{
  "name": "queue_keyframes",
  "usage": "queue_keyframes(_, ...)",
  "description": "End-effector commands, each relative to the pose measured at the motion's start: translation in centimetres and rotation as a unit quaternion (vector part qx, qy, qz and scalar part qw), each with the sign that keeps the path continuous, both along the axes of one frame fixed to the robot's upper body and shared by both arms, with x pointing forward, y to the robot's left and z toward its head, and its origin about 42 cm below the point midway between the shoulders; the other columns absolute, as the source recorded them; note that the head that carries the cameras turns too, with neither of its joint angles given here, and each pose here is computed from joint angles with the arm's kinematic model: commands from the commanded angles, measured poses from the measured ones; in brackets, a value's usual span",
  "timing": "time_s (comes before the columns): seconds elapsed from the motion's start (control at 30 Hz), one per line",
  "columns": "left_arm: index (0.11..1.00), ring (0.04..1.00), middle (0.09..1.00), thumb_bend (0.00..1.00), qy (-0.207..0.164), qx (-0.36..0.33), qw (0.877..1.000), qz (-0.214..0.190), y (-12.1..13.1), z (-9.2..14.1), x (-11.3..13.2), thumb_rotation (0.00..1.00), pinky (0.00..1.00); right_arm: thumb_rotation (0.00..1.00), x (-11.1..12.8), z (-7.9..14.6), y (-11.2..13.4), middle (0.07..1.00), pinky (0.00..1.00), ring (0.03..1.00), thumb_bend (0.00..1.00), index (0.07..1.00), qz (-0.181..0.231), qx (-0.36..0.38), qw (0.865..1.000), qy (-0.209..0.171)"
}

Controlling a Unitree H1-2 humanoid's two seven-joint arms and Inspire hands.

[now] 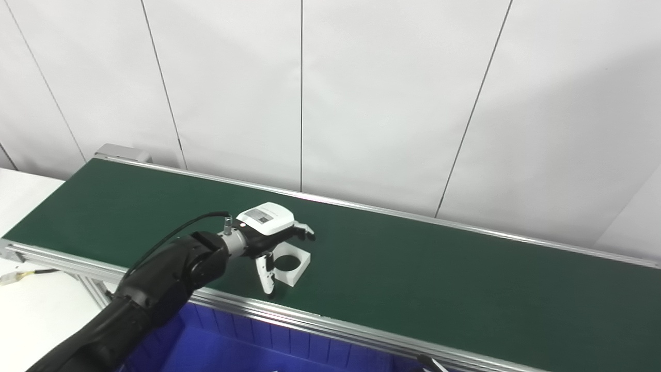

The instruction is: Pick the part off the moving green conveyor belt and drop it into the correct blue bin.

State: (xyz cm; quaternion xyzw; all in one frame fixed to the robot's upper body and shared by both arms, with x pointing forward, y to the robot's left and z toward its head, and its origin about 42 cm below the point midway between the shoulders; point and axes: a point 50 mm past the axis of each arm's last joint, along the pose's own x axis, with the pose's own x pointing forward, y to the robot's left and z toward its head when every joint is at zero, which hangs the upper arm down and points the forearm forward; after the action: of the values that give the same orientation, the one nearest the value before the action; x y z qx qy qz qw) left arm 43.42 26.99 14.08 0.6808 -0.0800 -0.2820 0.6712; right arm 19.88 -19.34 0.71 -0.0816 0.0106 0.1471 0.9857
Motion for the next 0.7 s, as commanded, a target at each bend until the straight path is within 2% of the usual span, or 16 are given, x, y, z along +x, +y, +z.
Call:
queue_keyframes(0.0,0.818,0.796,0.803,1.0,-0.059,0.005,0.998,0.001,-0.5,2.7,1.9,0.19,0.76,0.8,0.5,1.4,0.4,0.791,0.66,0.718,0.75,0.855,0.009,0.015,0.999,-0.045)
queue_keyframes(0.1,0.799,0.795,0.802,1.0,-0.084,0.016,0.996,0.013,-1.1,1.8,1.8,0.17,0.76,0.8,0.4,1.5,0.4,0.791,0.65,0.717,0.75,0.854,0.01,0.017,0.999,-0.046)
queue_keyframes(0.23,0.753,0.76,0.759,0.99,-0.113,0.013,0.993,0.023,-2.0,0.7,1.6,0.05,0.74,0.79,0.4,1.6,0.4,0.787,0.66,0.719,0.74,0.852,0.011,0.021,0.999,-0.046)
queue_keyframes(0.3,0.702,0.707,0.707,0.9,-0.119,0.004,0.993,0.024,-2.2,0.4,1.6,0.01,0.69,0.79,0.4,1.6,0.5,0.787,0.66,0.719,0.75,0.852,0.011,0.024,0.999,-0.046)
queue_keyframes(0.33,0.659,0.648,0.66,0.83,-0.121,-0.003,0.992,0.024,-2.3,0.4,1.7,0.0,0.64,0.79,0.4,1.7,0.5,0.786,0.66,0.718,0.74,0.851,0.012,0.024,0.999,-0.046)
queue_keyframes(0.37,0.561,0.59,0.62,0.65,-0.122,-0.008,0.992,0.024,-2.4,0.3,1.7,0.03,0.59,0.79,0.4,1.7,0.5,0.785,0.66,0.717,0.74,0.851,0.012,0.025,0.999,-0.046)
queue_keyframes(0.4,0.528,0.57,0.607,0.58,-0.124,-0.011,0.992,0.02,-2.4,0.3,1.8,0.03,0.57,0.79,0.4,1.7,0.6,0.785,0.66,0.716,0.74,0.851,0.013,0.025,0.999,-0.046)
queue_keyframes(0.43,0.486,0.486,0.535,0.54,-0.125,-0.012,0.992,0.017,-2.4,0.3,1.8,0.01,0.52,0.79,0.4,1.7,0.6,0.784,0.66,0.717,0.74,0.852,0.014,0.025,0.999,-0.046)
queue_keyframes(0.67,0.47,0.482,0.512,0.52,-0.109,-0.002,0.994,0.011,-2.7,1.0,2.1,0.0,0.47,0.79,0.4,1.7,0.6,0.781,0.66,0.716,0.75,0.851,0.015,0.03,0.998,-0.045)
